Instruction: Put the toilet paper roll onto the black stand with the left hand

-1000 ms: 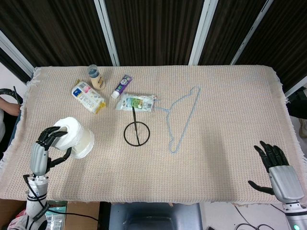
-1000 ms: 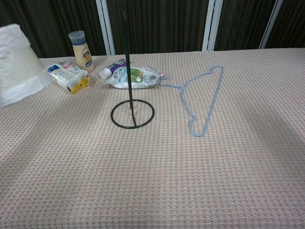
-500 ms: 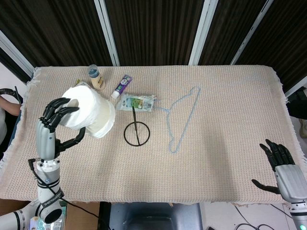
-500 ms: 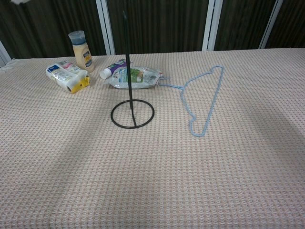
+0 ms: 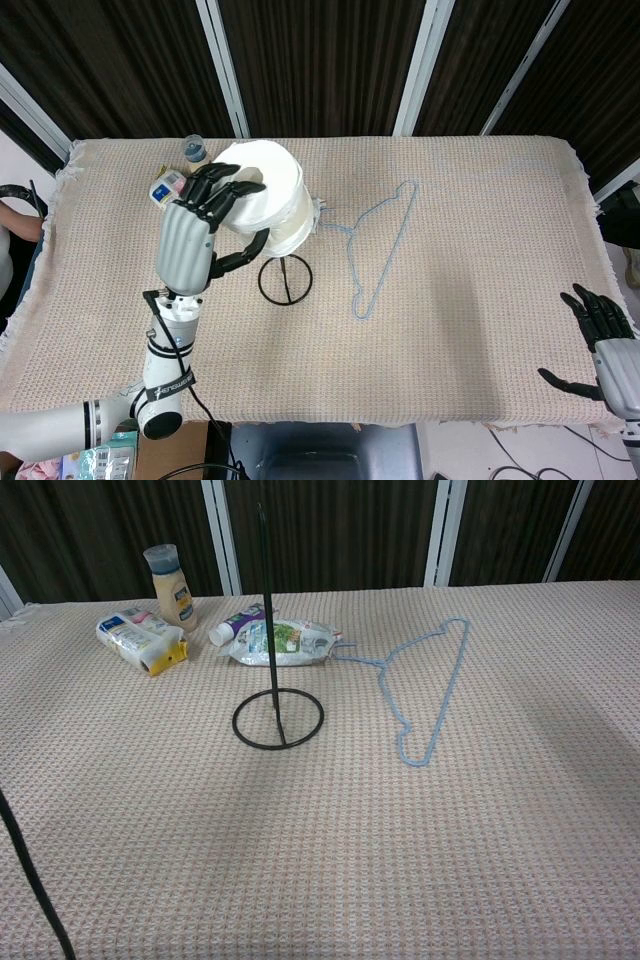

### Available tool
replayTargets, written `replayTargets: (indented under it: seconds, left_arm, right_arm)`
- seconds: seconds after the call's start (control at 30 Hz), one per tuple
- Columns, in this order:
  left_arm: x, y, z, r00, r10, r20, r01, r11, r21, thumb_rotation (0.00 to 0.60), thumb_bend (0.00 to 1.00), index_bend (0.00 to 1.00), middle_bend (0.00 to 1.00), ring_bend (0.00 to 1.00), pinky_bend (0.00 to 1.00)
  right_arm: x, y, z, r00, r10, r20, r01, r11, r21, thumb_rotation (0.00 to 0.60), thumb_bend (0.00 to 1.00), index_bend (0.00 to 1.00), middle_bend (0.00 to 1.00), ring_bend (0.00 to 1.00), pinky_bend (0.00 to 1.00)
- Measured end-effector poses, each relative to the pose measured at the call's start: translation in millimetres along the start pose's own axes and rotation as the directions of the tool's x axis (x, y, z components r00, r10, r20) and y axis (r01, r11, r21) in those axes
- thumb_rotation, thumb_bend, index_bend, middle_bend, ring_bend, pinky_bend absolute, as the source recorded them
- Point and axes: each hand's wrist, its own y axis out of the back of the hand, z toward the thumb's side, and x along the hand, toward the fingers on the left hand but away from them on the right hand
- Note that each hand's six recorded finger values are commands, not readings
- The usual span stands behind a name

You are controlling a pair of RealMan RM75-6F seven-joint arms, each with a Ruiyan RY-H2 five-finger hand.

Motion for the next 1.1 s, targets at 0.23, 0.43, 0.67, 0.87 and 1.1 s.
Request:
replayTargets:
  seconds: [0.23,0.43,0.67,0.87,1.1]
  left_arm:
    - [-3.5,-25.3,0.6,0.999,-0.043,0.004,0.043,0.998,0.055,0.600,0.61,0.61,0.68,0.63,0.88]
    - [-5.5,-38.5,0.2,0.998,-0.070,-0.002,0.070,0.996,0.059,0.600,0.61,0.61,0.68,0.63,0.88]
    - [-9.8,-49.5,-4.3,0.995,-0.094,-0.012,0.095,0.992,0.078,0.600,0.61,0.61,0.68,0.63,0.88]
    - [-14.2,-56.8,-6.5,0.992,-0.124,-0.023,0.125,0.990,0.071,0.600,0.60,0.61,0.68,0.63,0.88]
    - [-17.5,-62.9,-9.6,0.989,-0.148,-0.013,0.149,0.984,0.102,0.600,0.58,0.61,0.68,0.63,0.87]
  right_arm:
    - [1.6,5.0,-4.2,1.000,-0.007,0.003,0.007,1.000,-0.016,0.600,0.16,0.00,0.00,0.00,0.00]
    - [2.9,7.0,-4.4,1.000,-0.011,0.001,0.011,1.000,-0.022,0.600,0.16,0.00,0.00,0.00,0.00]
    - [4.3,10.1,-5.8,1.000,-0.018,0.000,0.018,0.999,-0.032,0.600,0.16,0.00,0.00,0.00,0.00]
    - [4.3,12.7,-7.6,1.000,-0.023,0.004,0.023,0.999,-0.042,0.600,0.16,0.00,0.00,0.00,0.00]
    - [6.0,14.6,-8.3,1.000,-0.028,0.003,0.028,0.998,-0.047,0.600,0.16,0.00,0.00,0.00,0.00]
